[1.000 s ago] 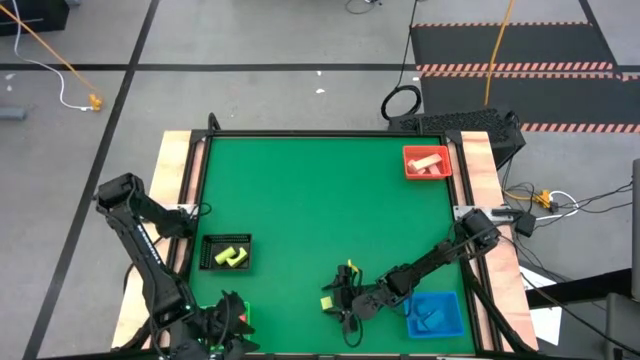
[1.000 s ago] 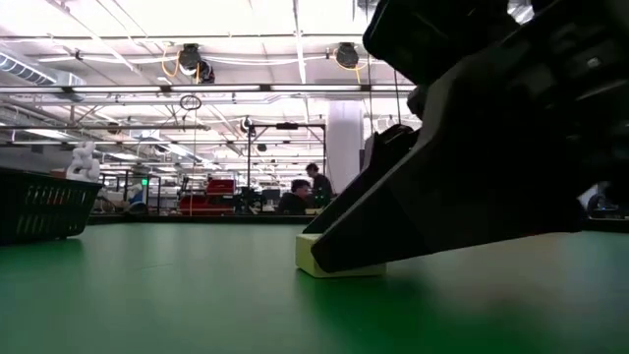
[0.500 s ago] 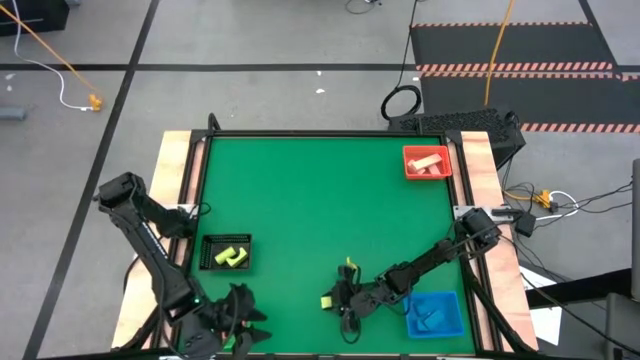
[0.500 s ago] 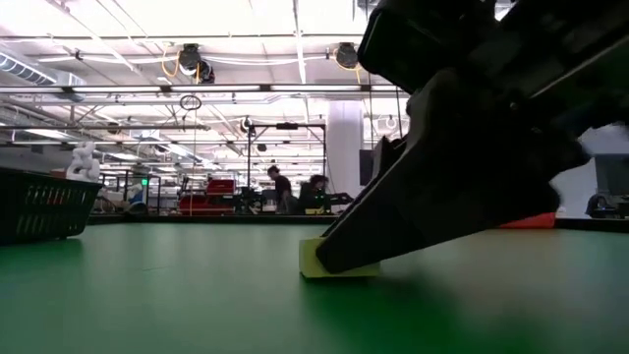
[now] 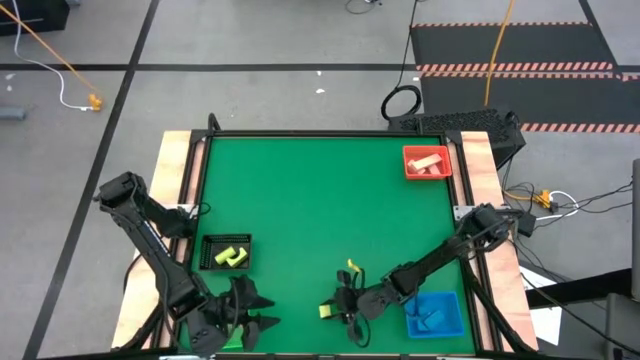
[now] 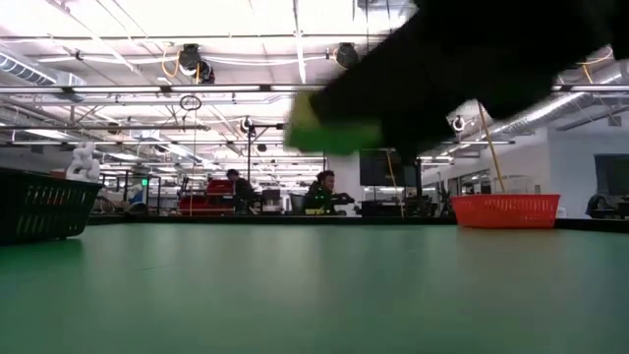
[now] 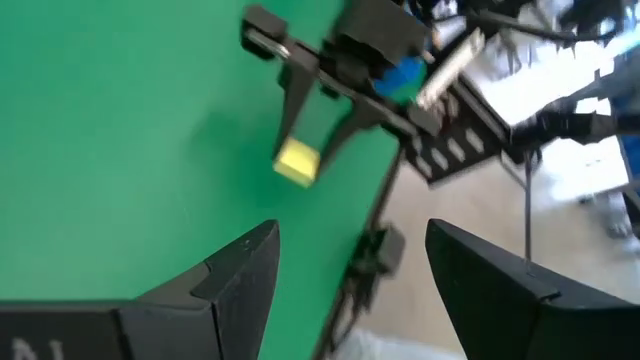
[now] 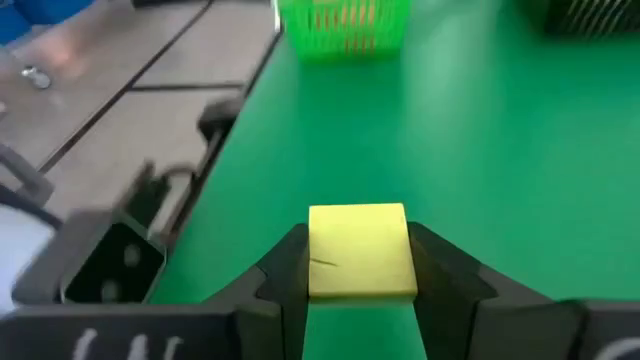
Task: Sort & place blocks by color
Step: Put the yellow wooden block into the black basket
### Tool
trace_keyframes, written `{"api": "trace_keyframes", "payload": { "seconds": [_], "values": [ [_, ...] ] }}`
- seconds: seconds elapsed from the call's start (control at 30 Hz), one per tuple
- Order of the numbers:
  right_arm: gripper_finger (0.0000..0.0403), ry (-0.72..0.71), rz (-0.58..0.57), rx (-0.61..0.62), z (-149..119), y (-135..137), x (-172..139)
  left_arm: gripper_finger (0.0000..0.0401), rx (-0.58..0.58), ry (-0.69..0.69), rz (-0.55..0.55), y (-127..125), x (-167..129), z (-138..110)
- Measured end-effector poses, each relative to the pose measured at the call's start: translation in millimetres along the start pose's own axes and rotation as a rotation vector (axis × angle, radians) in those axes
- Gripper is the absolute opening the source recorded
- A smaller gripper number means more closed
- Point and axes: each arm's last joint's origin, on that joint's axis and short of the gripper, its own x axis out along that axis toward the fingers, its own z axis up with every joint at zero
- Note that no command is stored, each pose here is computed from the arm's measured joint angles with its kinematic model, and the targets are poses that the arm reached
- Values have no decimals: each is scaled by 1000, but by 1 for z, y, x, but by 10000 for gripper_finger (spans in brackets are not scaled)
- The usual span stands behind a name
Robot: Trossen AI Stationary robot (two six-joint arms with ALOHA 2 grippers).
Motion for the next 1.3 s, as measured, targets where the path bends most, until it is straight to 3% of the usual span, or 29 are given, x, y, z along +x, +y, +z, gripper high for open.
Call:
{"api": "trace_keyframes", "payload": {
  "seconds": [0.17, 0.53, 0.8, 1.1, 1.3],
  "values": [
    [116, -112, -29, -104, 24, 3, -13, 253, -3, -101, 26, 1, 2, 5],
    [116, -337, -55, -277, 59, 10, -31, 253, -15, -159, 8, -2, 23, 19],
    [116, -335, -65, -327, 58, 10, -30, 253, 8, -158, -68, -9, 49, 23],
    [117, -325, -86, -449, 58, 9, -30, 253, -85, -118, -19, 4, 83, 16],
    [116, -314, -98, -514, 57, 9, -30, 253, -83, -164, -34, 5, 92, 30]
  ]
}}
